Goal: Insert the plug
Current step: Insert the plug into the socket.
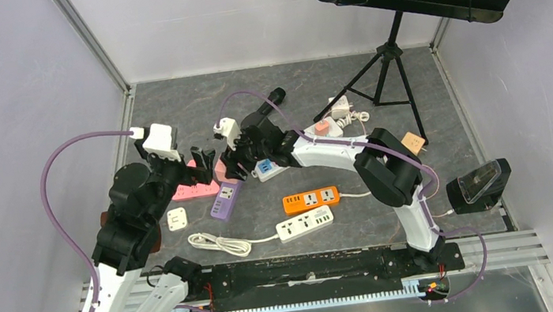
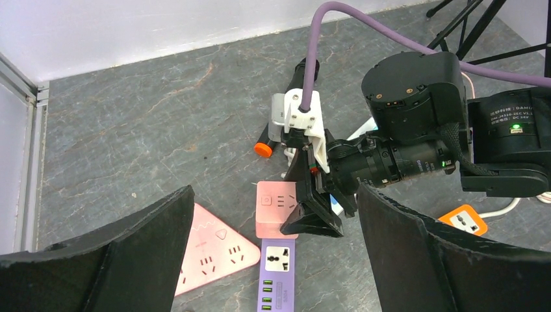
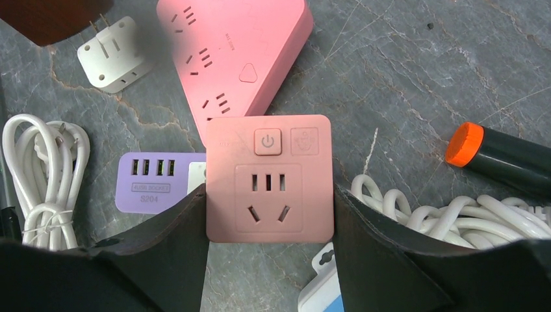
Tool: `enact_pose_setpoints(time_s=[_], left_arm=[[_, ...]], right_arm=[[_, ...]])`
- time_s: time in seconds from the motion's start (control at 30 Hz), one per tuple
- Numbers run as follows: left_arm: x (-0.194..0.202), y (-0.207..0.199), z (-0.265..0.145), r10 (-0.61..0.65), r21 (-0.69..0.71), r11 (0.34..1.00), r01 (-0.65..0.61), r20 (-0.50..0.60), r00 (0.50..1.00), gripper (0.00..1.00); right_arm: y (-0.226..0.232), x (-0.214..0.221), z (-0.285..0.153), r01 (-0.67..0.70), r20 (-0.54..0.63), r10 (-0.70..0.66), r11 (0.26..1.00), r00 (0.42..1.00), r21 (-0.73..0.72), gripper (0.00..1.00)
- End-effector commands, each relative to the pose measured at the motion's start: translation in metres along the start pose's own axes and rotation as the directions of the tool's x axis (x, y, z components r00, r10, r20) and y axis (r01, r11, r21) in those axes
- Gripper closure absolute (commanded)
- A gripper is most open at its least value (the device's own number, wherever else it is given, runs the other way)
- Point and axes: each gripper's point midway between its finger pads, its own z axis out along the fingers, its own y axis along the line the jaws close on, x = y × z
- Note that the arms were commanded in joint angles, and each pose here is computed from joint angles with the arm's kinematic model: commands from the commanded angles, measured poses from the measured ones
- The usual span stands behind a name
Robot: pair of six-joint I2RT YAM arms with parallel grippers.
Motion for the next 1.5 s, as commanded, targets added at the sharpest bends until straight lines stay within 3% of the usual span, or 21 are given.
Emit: enact_pose_setpoints(time_s=[0.0, 0.43, 0.8, 1.17, 1.47], left_arm=[[-0.011, 0.001, 0.001, -0.019, -0.01, 1.0, 0.019, 0.038, 0.999, 0.0], [0.001, -0.012, -0.003, -0.136, 0.036, 0.99, 0.137, -0.023, 0.99, 0.0], [0.005, -0.017, -0.006, -0.199, 0.044, 0.979, 0.201, -0.051, 0.979, 0.0], [0.012, -0.021, -0.008, -0.209, 0.063, 0.975, 0.213, -0.064, 0.976, 0.0], [0.009, -0.024, -0.011, -0.207, 0.088, 0.974, 0.21, -0.048, 0.977, 0.0]], right_arm=[[-0.002, -0.005, -0.003, -0.015, -0.016, 0.015, 1.0, 1.0, 0.024, 1.0], [-0.008, -0.015, -0.025, -0.009, 0.007, 0.008, 0.996, 1.0, 0.093, 1.0], [0.001, -0.015, -0.034, -0.021, 0.024, 0.02, 0.997, 1.0, 0.068, 1.0], [0.008, -0.045, -0.044, 0.054, 0.153, -0.059, 0.998, 0.987, 0.034, 1.0], [0.01, -0.004, -0.039, 0.045, 0.074, -0.042, 0.998, 0.996, -0.038, 1.0]])
